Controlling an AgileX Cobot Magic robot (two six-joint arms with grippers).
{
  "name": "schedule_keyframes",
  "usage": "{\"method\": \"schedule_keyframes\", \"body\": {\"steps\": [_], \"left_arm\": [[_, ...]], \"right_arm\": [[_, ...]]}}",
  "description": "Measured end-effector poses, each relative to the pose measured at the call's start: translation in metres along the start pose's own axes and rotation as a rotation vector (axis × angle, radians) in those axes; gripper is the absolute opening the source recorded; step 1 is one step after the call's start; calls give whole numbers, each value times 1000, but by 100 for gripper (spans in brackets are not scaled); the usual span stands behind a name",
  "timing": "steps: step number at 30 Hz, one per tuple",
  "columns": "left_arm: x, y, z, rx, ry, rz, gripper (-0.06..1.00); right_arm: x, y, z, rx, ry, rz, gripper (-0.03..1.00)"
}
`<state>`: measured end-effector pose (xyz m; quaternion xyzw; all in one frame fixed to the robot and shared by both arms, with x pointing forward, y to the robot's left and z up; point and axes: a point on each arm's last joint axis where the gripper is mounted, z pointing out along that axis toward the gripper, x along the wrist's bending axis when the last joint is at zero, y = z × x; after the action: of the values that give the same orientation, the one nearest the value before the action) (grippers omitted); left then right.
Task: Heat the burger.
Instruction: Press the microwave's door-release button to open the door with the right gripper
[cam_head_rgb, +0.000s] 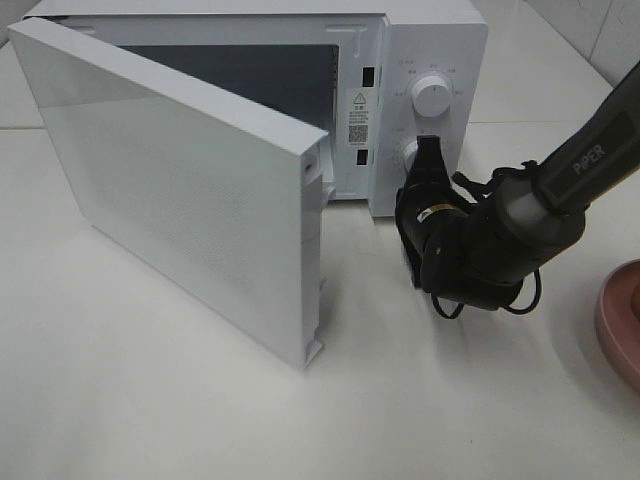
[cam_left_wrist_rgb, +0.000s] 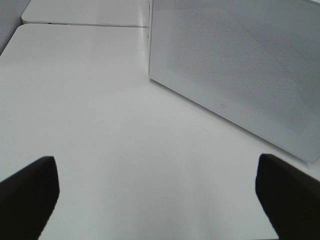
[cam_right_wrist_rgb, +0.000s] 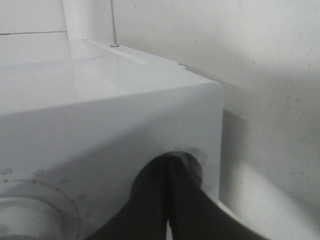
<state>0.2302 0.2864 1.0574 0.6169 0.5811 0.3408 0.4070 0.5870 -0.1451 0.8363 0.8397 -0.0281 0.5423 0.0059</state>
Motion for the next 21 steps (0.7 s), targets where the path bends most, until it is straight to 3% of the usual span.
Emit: {"method": "schedule_keyframes", "body": {"steps": [21], "left_arm": [[0, 0, 0, 0, 0, 0, 99]], "right_arm": [[2, 6, -10, 26, -6, -55, 1]]}}
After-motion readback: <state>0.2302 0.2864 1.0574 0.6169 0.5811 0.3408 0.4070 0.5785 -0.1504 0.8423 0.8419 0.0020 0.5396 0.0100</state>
